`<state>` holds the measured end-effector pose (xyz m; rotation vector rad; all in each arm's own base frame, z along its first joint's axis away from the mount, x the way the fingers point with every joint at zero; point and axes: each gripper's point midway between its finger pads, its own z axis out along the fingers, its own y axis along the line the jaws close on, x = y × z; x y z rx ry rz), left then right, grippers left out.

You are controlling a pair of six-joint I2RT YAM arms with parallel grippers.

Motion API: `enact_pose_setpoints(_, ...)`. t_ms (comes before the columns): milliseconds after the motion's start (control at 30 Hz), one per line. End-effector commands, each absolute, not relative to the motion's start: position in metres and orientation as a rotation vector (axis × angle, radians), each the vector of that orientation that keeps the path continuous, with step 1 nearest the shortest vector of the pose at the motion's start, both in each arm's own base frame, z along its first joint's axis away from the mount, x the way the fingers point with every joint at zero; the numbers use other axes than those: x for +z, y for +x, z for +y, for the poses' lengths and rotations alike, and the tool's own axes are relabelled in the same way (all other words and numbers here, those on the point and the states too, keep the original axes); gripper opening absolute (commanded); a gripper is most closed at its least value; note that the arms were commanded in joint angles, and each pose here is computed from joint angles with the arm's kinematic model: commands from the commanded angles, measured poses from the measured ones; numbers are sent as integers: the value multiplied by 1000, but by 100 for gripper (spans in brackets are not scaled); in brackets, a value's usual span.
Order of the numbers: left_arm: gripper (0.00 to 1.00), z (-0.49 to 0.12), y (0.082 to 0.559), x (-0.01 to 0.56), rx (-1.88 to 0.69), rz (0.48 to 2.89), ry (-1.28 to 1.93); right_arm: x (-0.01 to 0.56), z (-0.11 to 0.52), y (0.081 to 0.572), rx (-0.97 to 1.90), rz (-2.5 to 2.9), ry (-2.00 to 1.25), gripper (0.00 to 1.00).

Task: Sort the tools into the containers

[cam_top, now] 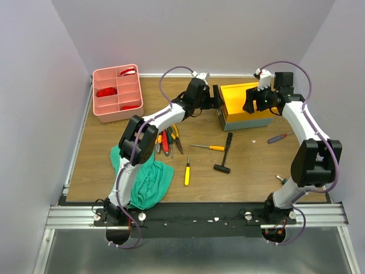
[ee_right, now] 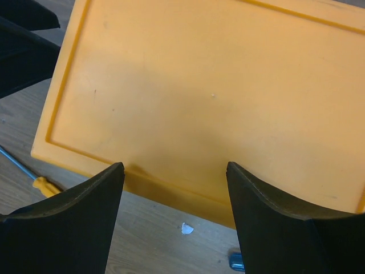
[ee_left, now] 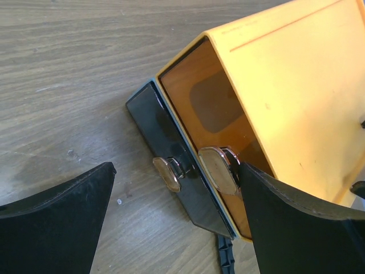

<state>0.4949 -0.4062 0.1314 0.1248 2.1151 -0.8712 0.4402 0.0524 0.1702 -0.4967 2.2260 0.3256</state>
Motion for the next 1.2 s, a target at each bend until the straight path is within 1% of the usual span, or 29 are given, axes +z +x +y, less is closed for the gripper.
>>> enact_pose_setpoints(0, 99, -364, 491, 100, -550, 2233, 91, 145, 26, 437, 172, 2324, -489, 80)
enact_pose_setpoints(67, 99, -347, 486, 92, -467, 2256, 93, 138, 22, 440, 141, 2340, -487, 80)
enact_pose_setpoints(100, 99, -340, 483, 100, -451, 2252, 94, 139, 20, 443, 127, 2329, -488, 80)
enact_pose_setpoints(167, 99, -326, 478, 97, -394, 2261, 99, 140, 16, 446, 101, 2326, -465, 81)
enact_pose_setpoints(200, 99, -322, 477, 110, -390, 2239, 100, 139, 16, 446, 101, 2331, -465, 81)
enact_pose_setpoints(400, 99, -297, 473, 140, -308, 2186, 154, 130, 15, 447, 105, 2363, -468, 81)
enact_pose_setpoints(600, 99, -265, 463, 132, -255, 2244, 147, 129, 12, 450, 79, 2364, -457, 81)
enact_pose_setpoints(767, 99, -248, 467, 136, -237, 2238, 128, 137, 11, 454, 70, 2352, -465, 81)
enact_pose_setpoints(833, 99, -257, 471, 163, -311, 2166, 152, 144, 13, 455, 80, 2337, -465, 81)
enact_pose_setpoints(867, 99, -270, 469, 176, -396, 2139, 200, 149, 17, 454, 107, 2322, -469, 81)
enact_pose_setpoints(933, 99, -285, 474, 224, -496, 2026, 228, 163, 24, 453, 143, 2284, -498, 81)
enact_pose_setpoints(967, 99, -289, 474, 239, -518, 1992, 249, 179, 28, 449, 155, 2245, -523, 81)
enact_pose_setpoints(1067, 99, -295, 472, 291, -577, 1886, 286, 201, 51, 431, 253, 2135, -704, 81)
enact_pose_setpoints(1100, 99, -296, 468, 303, -612, 1870, 311, 221, 66, 417, 301, 2029, -826, 81)
enact_pose_setpoints(1167, 99, -288, 469, 321, -629, 1842, 308, 220, 92, 391, 393, 1943, -984, 81)
